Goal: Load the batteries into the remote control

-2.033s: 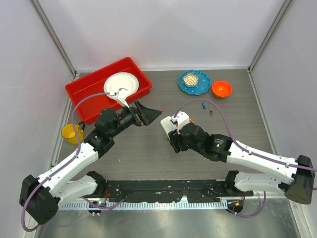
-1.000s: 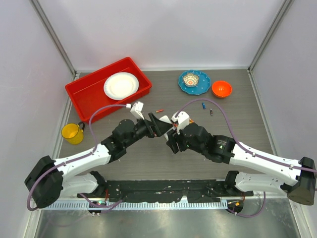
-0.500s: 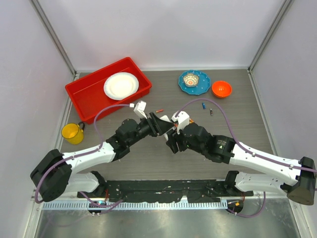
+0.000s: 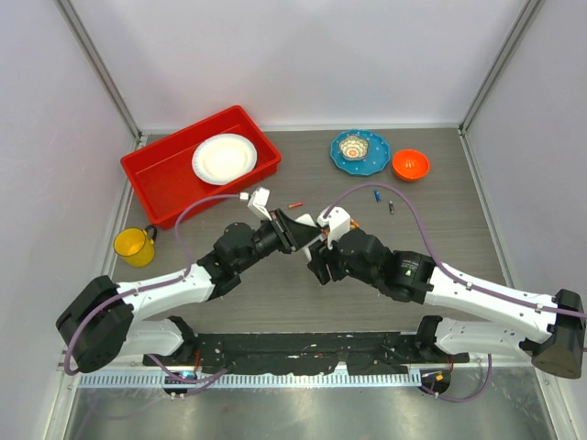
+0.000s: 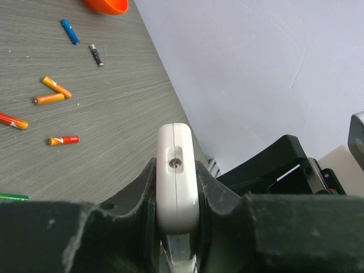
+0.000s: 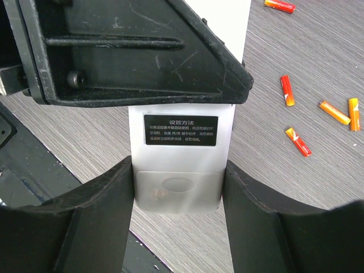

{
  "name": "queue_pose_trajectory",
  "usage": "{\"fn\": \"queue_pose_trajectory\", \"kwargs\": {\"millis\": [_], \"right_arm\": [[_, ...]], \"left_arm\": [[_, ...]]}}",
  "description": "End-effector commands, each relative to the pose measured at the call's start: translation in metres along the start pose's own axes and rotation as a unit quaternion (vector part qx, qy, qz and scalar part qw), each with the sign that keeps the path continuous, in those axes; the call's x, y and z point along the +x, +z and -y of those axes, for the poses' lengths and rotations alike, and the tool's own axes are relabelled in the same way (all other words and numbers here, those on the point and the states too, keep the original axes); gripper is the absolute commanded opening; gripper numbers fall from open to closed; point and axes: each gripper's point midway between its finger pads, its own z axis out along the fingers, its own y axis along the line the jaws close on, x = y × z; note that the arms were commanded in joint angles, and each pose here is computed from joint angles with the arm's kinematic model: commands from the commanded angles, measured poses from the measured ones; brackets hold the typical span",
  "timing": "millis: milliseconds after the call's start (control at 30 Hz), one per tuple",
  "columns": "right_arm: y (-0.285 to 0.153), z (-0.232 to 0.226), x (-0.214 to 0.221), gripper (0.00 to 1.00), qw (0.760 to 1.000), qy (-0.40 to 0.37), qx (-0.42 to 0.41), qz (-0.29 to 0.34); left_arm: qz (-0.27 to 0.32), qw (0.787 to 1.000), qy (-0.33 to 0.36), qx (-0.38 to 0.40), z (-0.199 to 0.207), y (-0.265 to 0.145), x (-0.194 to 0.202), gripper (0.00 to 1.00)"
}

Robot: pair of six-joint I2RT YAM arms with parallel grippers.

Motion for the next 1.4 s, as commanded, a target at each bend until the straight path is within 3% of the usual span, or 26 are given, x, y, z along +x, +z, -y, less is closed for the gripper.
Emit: {"fn": "queue_pose_trajectory", "kwargs": {"millis": [0,33,300,400,533,733,800,867,1033,1367], "right_arm": [[-0.013,-0.004,-0.033,0.68,0.998,0.030,-0.004,0.050],[-0.015,-0.005,-0.034,0.86,0.998,0.038,-0.005,0.050],[-0.045,-0.009,-0.063,0.88,0.990,0.095,-0.028,0.103],[-0.044,-0.001,-0.062,0.88,0.977,0.163,-0.014,0.134],[-0.038,0.003,-0.063,0.88,0.938,0.286,-0.036,0.192],[-0.024,0.000,-0.060,0.85,0.888,0.397,-0.101,0.209],[-0.017,-0.003,-0.052,0.84,0.881,0.409,-0.122,0.202],[-0.018,-0.001,-0.063,0.84,0.860,0.436,-0.147,0.222],[-0.003,-0.011,-0.065,0.84,0.841,0.456,-0.203,0.209],[0.011,-0.030,-0.074,0.79,0.846,0.438,-0.240,0.185]], "left_arm": [[0.022,0.999,0.014,0.026,0.006,-0.004,-0.006,0.00],[0.036,0.999,0.014,0.026,0.007,-0.004,-0.012,0.00],[0.116,0.992,0.049,-0.011,-0.001,-0.021,-0.045,0.00],[0.144,0.987,0.065,-0.016,0.000,-0.029,-0.056,0.00],[0.183,0.979,0.085,-0.015,0.000,-0.042,-0.069,0.00],[0.223,0.969,0.101,-0.027,-0.007,-0.057,-0.080,0.00],[0.231,0.967,0.103,-0.027,-0.007,-0.060,-0.083,0.00],[0.239,0.965,0.102,-0.032,-0.009,-0.062,-0.085,0.00],[0.249,0.965,0.078,-0.029,-0.009,-0.063,-0.088,0.00],[0.259,0.965,0.037,-0.005,-0.002,-0.060,-0.089,0.00]]}}
